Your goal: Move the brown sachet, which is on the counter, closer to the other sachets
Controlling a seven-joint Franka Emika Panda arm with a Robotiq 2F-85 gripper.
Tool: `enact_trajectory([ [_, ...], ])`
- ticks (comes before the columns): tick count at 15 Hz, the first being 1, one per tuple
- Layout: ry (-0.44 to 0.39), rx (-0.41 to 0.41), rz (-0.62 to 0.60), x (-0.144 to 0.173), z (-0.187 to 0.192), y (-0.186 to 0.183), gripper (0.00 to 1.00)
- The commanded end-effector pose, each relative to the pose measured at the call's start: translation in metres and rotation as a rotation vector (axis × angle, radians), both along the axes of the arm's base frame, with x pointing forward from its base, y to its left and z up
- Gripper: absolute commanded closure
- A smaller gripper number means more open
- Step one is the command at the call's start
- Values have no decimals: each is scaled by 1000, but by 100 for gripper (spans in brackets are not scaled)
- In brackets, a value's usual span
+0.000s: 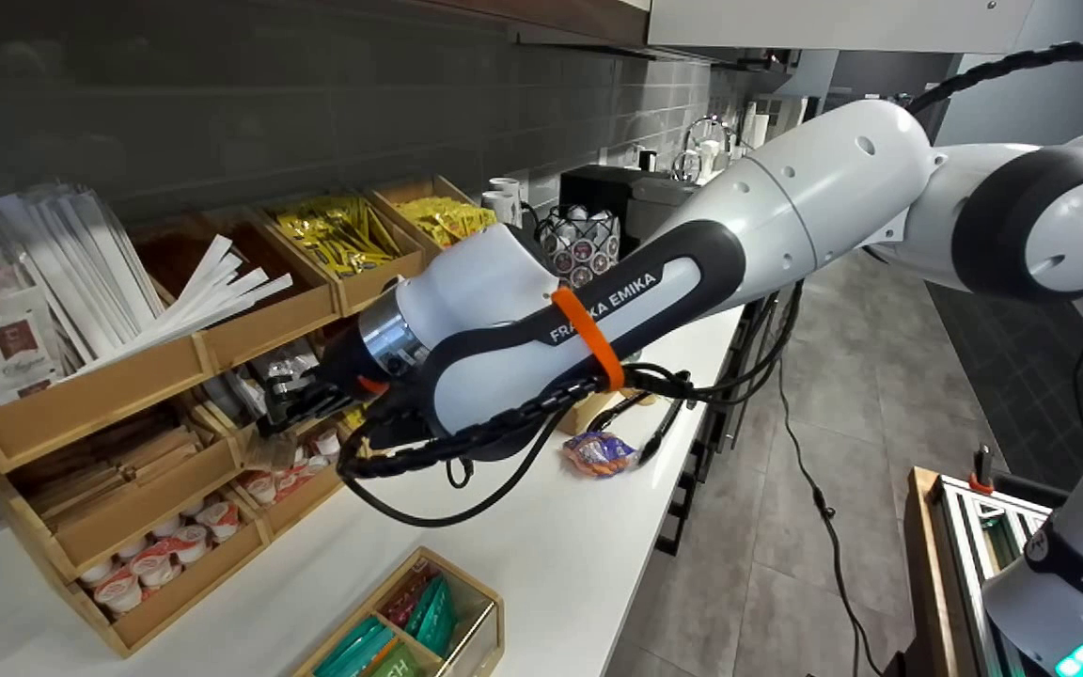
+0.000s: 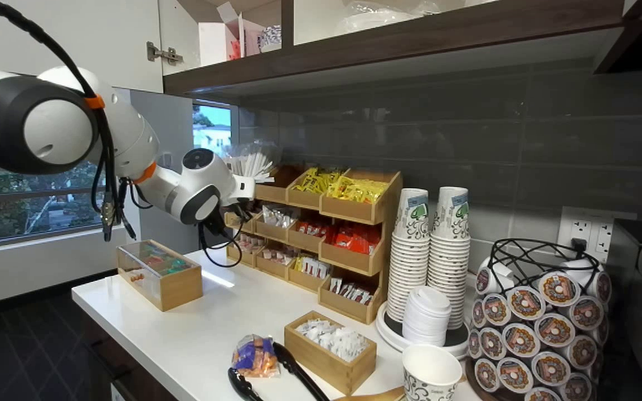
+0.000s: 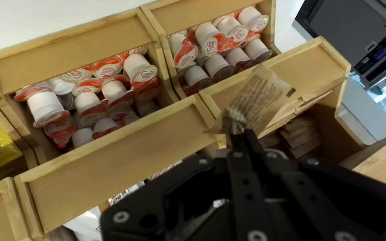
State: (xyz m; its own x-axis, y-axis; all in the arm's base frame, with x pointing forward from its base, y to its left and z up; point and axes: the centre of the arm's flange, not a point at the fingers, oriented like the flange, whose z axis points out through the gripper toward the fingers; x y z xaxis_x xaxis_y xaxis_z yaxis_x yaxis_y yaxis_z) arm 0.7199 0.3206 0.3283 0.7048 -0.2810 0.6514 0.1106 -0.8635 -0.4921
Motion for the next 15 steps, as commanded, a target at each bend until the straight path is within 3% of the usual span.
enact_trajectory([
  [1,-56,52,-50,9,-7,18,99],
  [5,-118,111,-76,9,-6,26,99],
  [15,-234,161,-123,22,-21,41,99],
])
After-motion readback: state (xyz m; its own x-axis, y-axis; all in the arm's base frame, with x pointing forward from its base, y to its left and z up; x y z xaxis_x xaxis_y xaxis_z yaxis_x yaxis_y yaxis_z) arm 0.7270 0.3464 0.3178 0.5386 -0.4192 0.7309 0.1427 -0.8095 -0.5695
